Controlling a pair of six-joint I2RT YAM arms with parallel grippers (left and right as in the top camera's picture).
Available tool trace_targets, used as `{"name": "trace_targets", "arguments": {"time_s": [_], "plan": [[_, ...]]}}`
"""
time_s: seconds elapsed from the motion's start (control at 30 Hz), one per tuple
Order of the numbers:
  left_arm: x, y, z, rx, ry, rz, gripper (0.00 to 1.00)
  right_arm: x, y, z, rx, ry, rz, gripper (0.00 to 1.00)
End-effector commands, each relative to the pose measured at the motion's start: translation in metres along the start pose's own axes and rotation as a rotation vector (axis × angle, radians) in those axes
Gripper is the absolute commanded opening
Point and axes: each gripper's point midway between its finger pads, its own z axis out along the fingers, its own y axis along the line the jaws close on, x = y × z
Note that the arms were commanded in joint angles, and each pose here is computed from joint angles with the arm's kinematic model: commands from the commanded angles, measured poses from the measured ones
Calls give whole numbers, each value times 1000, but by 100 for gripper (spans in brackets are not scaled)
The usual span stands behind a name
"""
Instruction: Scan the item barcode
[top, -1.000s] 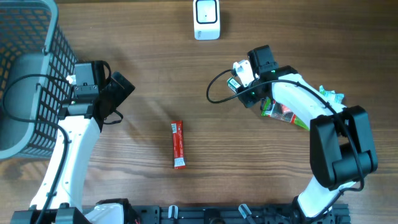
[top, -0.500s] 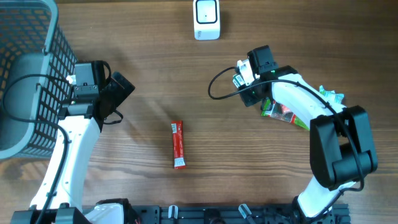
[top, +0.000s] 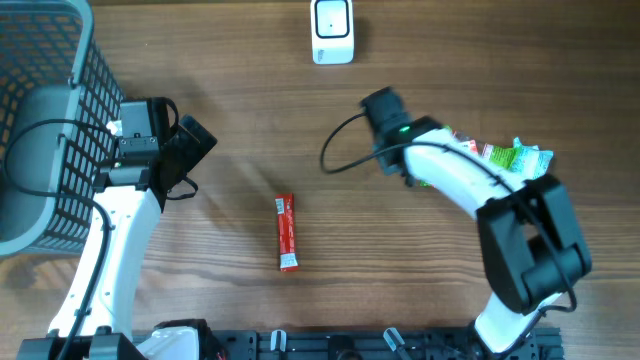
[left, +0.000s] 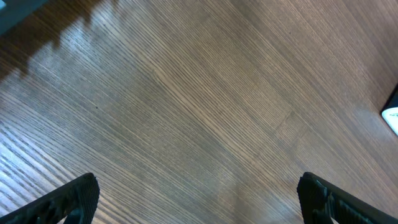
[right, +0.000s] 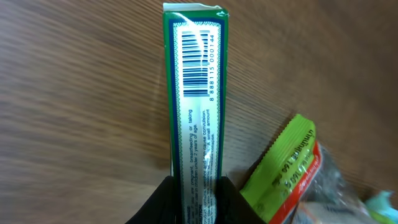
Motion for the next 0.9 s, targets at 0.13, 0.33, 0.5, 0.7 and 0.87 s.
{"name": "trace_targets", "arguments": {"time_s": [0.13, 0.33, 0.5, 0.7, 0.87], "plan": [[-1, 1, 1, -12, -9, 14, 100, 5, 16, -8, 350, -35, -77, 22], [-1, 1, 1, -12, -9, 14, 100, 16, 55, -1, 342, -38, -142, 22], [-1, 1, 1, -12, -9, 14, 100, 25, 95, 1, 157, -12, -151, 31], [-1, 1, 1, -12, -9, 14, 100, 26, 102, 1, 114, -6, -105, 44], [-1, 1, 1, -12, -9, 14, 100, 1, 102, -22, -50, -47, -53, 45]]}}
